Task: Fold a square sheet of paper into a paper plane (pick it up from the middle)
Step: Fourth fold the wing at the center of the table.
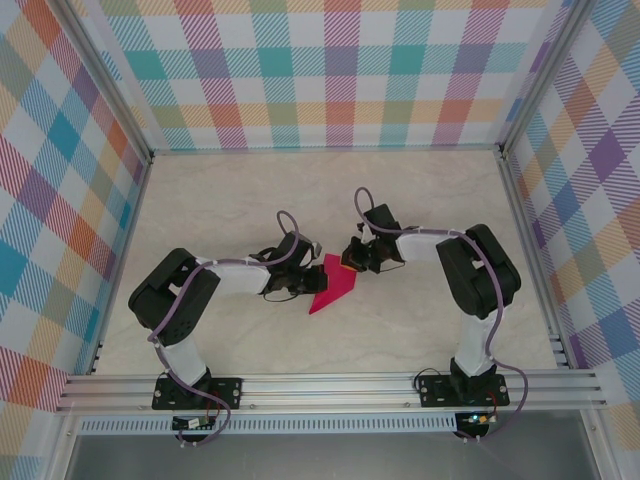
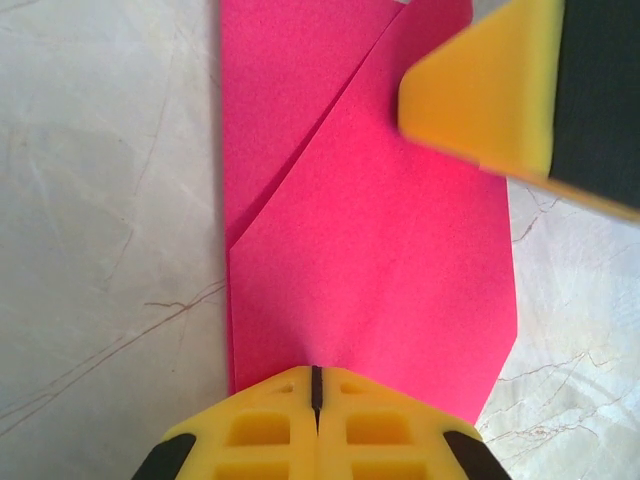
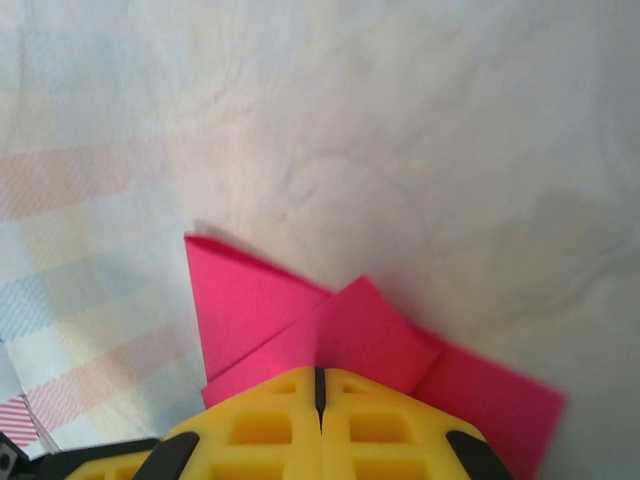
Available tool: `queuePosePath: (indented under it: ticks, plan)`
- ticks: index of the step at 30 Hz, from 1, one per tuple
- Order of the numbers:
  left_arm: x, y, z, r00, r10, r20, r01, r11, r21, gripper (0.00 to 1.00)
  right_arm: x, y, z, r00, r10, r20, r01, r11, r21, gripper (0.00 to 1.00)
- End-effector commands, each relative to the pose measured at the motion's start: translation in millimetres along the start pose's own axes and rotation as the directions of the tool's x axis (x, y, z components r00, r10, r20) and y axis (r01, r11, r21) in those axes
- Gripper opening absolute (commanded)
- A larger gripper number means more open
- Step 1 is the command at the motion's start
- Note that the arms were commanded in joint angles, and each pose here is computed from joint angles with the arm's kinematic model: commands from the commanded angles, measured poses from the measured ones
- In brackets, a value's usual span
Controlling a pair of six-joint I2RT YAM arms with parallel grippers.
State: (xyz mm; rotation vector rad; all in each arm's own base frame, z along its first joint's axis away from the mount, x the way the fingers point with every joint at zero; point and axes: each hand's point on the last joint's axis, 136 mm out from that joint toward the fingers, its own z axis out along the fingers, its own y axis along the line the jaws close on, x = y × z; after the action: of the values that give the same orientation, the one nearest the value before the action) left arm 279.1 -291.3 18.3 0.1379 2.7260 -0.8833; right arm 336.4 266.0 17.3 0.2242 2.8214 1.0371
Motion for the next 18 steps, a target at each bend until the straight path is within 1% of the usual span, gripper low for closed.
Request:
queuePosePath:
  ticks: [1, 4, 7, 9, 11, 13, 18]
  plan:
    - [55, 58, 5, 0.981, -0.082, -0.176, 0.046, 0.978, -0.201, 0.00, -48, -38, -7, 0.991, 0.027, 0.132, -0.039, 0.995, 0.087, 0.04]
    - [53, 57, 6, 0.982, -0.080, -0.173, 0.045, 0.980, -0.196, 0.00, -66, -35, -18, 0.986, 0.018, 0.165, -0.031, 0.996, 0.079, 0.04]
    - [51, 54, 7, 0.982, -0.079, -0.169, 0.047, 0.982, -0.185, 0.00, -77, -16, -39, 0.977, -0.024, 0.211, 0.012, 0.998, 0.058, 0.05]
    - [49, 52, 8, 0.983, -0.076, -0.164, 0.046, 0.983, -0.180, 0.00, -76, -1, -55, 0.972, -0.044, 0.231, 0.038, 0.999, 0.029, 0.05]
    - [48, 50, 8, 0.984, -0.073, -0.160, 0.044, 0.983, -0.177, 0.00, -67, 12, -66, 0.973, -0.049, 0.227, 0.055, 0.998, -0.017, 0.06]
    - [48, 50, 8, 0.984, -0.075, -0.159, 0.046, 0.982, -0.181, 0.00, -49, 20, -68, 0.979, -0.051, 0.200, 0.062, 0.997, -0.047, 0.06]
    - [46, 48, 8, 0.986, -0.076, -0.151, 0.049, 0.983, -0.177, 0.00, 4, 34, -47, 0.996, -0.058, 0.071, 0.063, 0.995, -0.073, 0.06]
